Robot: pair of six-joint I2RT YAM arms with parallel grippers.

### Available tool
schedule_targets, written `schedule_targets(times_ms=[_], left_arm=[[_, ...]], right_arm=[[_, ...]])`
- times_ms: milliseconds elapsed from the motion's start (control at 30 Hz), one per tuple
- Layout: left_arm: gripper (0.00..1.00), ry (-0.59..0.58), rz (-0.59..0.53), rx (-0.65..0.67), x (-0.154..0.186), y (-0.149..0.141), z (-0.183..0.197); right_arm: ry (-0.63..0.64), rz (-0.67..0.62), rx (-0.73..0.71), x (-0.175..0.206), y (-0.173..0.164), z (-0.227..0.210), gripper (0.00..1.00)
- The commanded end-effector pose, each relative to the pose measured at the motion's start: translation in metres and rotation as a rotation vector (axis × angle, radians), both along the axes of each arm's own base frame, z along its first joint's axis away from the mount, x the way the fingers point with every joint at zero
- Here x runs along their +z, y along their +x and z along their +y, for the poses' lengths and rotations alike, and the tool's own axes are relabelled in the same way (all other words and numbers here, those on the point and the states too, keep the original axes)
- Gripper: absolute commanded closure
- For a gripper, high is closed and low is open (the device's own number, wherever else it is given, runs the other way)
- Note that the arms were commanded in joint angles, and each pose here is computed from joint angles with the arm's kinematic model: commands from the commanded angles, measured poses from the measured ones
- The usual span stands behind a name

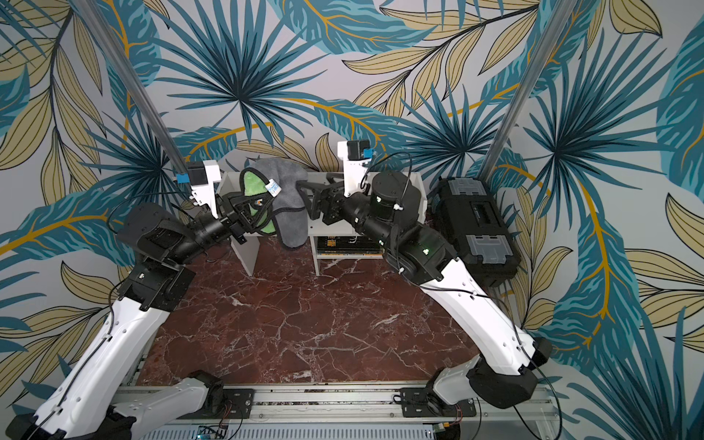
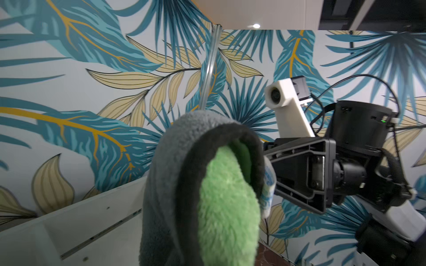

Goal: Wipe the bookshelf clean with a cloth
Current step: Hold the shelf at the center of the board.

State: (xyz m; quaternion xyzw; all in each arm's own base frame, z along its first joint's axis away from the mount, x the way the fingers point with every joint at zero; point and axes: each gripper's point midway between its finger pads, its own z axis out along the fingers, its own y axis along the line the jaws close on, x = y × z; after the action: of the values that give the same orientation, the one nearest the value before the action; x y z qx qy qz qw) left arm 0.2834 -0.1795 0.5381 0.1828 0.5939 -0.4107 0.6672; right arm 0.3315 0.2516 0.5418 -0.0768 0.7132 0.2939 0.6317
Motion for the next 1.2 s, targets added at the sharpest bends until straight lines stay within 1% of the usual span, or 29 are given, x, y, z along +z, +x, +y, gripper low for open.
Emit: schedule_targets(times_ms=[0,67,133,200,267,333,367,433,567,700,733,767,800,833,867,900,1000,1033,1100,1167], left_arm=[[1.0,-0.012,-0.021,0.278,0.028,0.019,0.058],[1.0,0.008,-0.009,0.371,0.027,0.035,0.075],[1.0,0.035,0.006,0.414,0.021,0.053,0.081],[1.0,0.02,0.024,0.407,0.013,0.07,0.081],[1.0,0.005,0.019,0.373,0.007,0.081,0.075],[1.0,0.0,0.043,0.374,-0.008,0.097,0.074],[1.0,0.005,0.059,0.385,-0.018,0.105,0.075],[1.0,0.022,0.083,0.401,-0.04,0.118,0.075],[1.0,0.075,0.147,0.439,-0.091,0.141,0.078],[1.0,0.118,0.223,0.487,-0.136,0.157,0.084],[0.95,0.129,0.235,0.474,-0.142,0.158,0.081],[0.81,0.139,0.252,0.465,-0.15,0.16,0.08],[0.63,0.143,0.273,0.46,-0.158,0.162,0.078],[0.54,0.145,0.287,0.462,-0.163,0.163,0.079],[0.46,0.148,0.304,0.466,-0.17,0.165,0.079],[0.4,0.153,0.32,0.469,-0.176,0.165,0.08],[0.27,0.182,0.338,0.485,-0.184,0.159,0.079],[0.24,0.201,0.329,0.491,-0.185,0.156,0.076],[0.22,0.247,0.31,0.506,-0.186,0.149,0.071],[0.21,0.311,0.318,0.548,-0.194,0.145,0.069]], right_arm=[[-0.289,0.191,-0.48,-0.052,0.019,-0.121,0.1],[-0.356,0.229,-0.615,-0.059,0.02,-0.164,0.1],[-0.394,0.275,-0.693,-0.069,0.023,-0.194,0.09],[-0.406,0.347,-0.71,-0.087,0.031,-0.214,0.11],[-0.416,0.399,-0.734,-0.102,0.038,-0.227,0.12],[-0.416,0.439,-0.752,-0.115,0.042,-0.239,0.13],[-0.407,0.457,-0.75,-0.124,0.045,-0.244,0.14],[-0.378,0.476,-0.701,-0.137,0.053,-0.243,0.17],[-0.425,0.501,-0.656,-0.161,0.068,-0.24,0.2],[-0.449,0.464,-0.591,-0.174,0.085,-0.233,0.22],[-0.457,0.449,-0.575,-0.175,0.088,-0.23,0.23],[-0.465,0.441,-0.568,-0.176,0.091,-0.229,0.23],[-0.474,0.434,-0.561,-0.177,0.093,-0.229,0.27],[-0.481,0.434,-0.549,-0.179,0.096,-0.227,0.3],[-0.486,0.438,-0.535,-0.182,0.098,-0.224,0.35],[-0.487,0.439,-0.523,-0.184,0.099,-0.222,0.44],[-0.493,0.439,-0.518,-0.187,0.097,-0.222,0.63],[-0.496,0.436,-0.516,-0.188,0.096,-0.222,0.67],[-0.5,0.433,-0.517,-0.188,0.094,-0.223,0.74],[-0.497,0.432,-0.51,-0.189,0.092,-0.222,0.81]])
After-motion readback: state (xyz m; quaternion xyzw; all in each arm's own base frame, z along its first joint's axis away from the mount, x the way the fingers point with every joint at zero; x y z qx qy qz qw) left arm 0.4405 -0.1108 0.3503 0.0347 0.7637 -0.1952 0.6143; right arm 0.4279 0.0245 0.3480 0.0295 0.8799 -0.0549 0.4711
